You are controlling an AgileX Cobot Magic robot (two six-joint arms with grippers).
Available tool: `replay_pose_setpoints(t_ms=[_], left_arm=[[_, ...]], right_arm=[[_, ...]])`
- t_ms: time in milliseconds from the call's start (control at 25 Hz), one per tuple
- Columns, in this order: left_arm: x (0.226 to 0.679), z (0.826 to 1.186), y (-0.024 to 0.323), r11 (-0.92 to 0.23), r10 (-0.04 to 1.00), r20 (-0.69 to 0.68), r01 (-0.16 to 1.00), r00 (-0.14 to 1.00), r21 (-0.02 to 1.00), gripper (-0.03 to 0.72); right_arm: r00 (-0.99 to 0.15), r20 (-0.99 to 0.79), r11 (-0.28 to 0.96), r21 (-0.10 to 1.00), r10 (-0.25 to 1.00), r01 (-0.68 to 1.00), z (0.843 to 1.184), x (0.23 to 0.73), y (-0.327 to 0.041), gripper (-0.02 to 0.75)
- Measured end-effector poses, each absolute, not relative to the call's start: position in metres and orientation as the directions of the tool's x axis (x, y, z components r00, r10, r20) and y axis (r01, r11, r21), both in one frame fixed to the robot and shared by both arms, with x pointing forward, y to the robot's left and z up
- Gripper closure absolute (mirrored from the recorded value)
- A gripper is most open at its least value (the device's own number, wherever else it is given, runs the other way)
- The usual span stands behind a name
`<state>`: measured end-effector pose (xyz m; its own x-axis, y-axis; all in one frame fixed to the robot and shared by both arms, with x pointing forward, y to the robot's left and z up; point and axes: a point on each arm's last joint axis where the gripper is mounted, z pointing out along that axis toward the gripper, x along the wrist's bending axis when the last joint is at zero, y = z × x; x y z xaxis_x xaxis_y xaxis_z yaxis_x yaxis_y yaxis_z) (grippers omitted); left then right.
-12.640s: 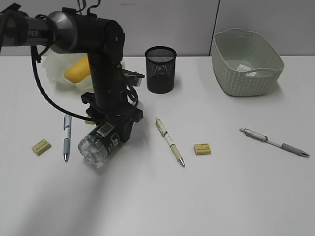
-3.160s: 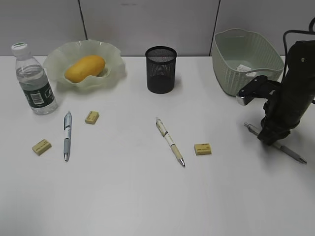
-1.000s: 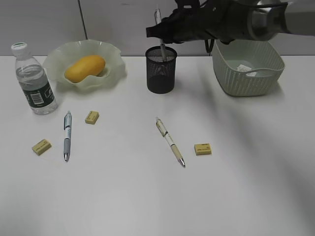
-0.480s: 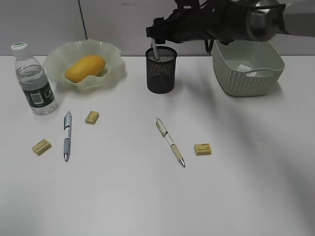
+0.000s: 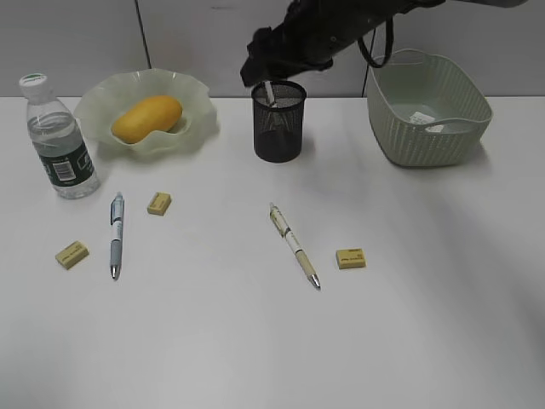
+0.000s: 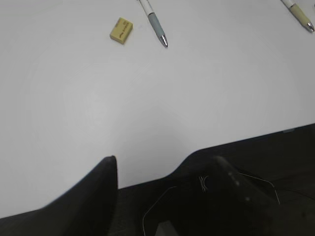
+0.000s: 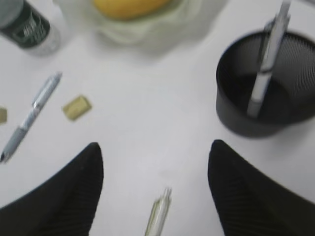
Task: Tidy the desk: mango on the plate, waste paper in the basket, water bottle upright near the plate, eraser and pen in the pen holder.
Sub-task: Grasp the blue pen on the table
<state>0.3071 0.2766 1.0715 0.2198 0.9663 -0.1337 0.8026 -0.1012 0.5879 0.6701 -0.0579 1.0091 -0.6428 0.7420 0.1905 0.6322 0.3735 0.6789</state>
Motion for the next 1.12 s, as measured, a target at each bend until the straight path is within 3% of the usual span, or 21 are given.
replay_pose_setpoints(t_ms=[200,440,880,1120], left_arm=[[0.307,1.072,0.277,-0.101,0.966,-0.134,0.803,0.220,0.588,0.243],[0.307,1.072,0.276,-0.100,0.966,-0.135,0.803,0.220,0.588,0.243],[0.307,1.072,0.275,-0.095,0.964,-0.148,0.804,0.222,0.587,0.243],[0.308,1.073,0.275,-0.087,0.963,-0.154,0.793,0.223,0.603,0.243]], right_arm=[[-0.582,0.178,0.467,0.436,0.794,0.770,1.003,0.651,-0.075,0.211],[-0.491,0.112,0.457,0.238,0.864,0.857,1.024,0.629,-0.097,0.232],[-0.414,0.068,0.371,0.331,0.908,0.868,1.093,0.583,-0.126,0.237],[-0.407,0.068,0.373,0.281,0.911,0.884,1.093,0.533,-0.150,0.238]])
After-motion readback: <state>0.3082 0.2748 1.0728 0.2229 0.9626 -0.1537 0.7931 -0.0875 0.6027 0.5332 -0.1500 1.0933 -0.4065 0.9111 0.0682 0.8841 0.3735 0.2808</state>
